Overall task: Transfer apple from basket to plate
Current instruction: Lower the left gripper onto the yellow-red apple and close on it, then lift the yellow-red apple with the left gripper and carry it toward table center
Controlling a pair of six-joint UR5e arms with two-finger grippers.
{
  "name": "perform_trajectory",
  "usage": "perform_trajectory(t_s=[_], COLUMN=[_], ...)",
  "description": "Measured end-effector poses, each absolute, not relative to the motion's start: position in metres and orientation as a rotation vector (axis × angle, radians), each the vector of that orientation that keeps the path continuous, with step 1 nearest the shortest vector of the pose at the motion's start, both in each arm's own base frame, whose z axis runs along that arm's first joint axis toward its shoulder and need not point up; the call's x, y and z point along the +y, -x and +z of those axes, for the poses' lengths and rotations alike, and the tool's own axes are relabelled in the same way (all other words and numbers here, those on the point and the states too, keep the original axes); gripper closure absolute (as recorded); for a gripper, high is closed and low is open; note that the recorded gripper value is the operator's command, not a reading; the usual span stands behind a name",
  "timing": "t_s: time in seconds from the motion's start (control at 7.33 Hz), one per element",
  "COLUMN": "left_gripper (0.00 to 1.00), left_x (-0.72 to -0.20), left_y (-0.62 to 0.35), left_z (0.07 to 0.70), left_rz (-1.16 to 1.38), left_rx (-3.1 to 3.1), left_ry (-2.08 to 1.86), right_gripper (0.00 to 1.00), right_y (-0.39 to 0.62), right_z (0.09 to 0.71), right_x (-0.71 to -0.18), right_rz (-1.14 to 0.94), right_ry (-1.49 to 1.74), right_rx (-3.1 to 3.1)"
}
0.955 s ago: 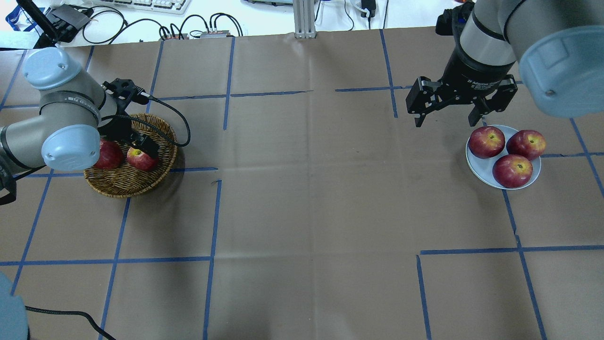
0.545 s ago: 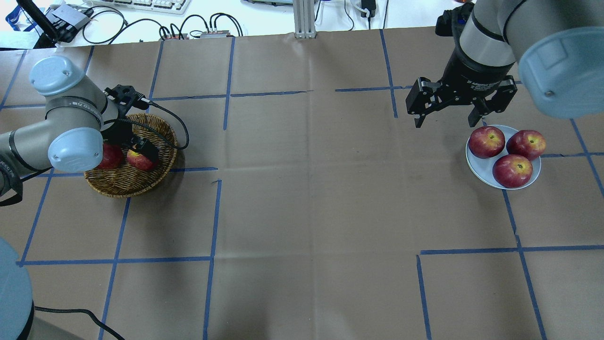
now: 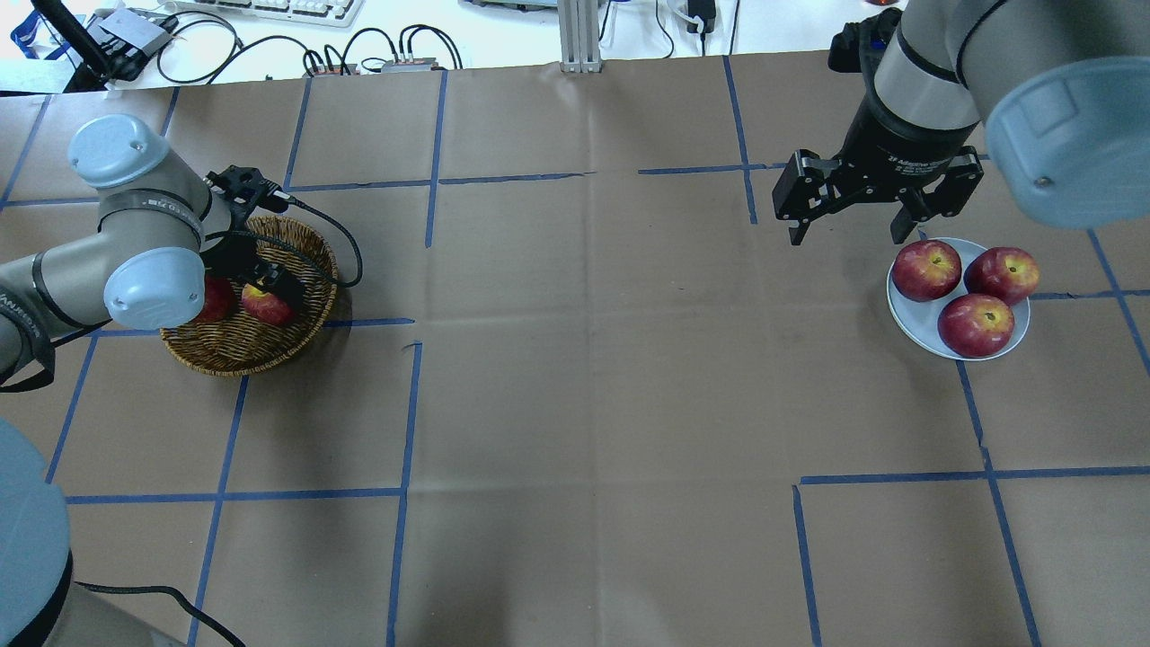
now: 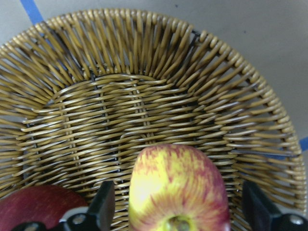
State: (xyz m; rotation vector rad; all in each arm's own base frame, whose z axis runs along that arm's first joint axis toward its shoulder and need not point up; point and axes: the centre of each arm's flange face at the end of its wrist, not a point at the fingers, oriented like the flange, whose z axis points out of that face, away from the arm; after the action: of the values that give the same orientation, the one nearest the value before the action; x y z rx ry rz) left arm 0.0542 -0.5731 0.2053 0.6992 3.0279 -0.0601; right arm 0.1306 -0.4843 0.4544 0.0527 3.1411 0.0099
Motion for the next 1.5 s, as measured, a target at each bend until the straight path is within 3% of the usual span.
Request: perform_trajectory(t_s=[0.27, 0.95, 1.5], left_gripper=[0.41, 0.42, 0.44], left_x=[-0.573, -0.562, -0.542], left_y=[-0.054, -0.026, 0.147], left_z=[0.204, 0.249, 0.293], left_rz=[-0.056, -0.086, -0.095], left_rx=[3.027, 3.057, 3.118], left_ry=[-0.699, -0.517, -0.239], right_gripper=[0.00, 0.00, 0.00], right_y=[-0.131, -0.130, -0.130], right_z=[0.454, 0.454, 0.454], right_x=[-0.484, -0.484, -0.484], right_rz=[0.008, 0.010, 0.009], right_ry=[-0.053, -0.054, -0.053], right_rx=[3.141, 3.141, 3.141])
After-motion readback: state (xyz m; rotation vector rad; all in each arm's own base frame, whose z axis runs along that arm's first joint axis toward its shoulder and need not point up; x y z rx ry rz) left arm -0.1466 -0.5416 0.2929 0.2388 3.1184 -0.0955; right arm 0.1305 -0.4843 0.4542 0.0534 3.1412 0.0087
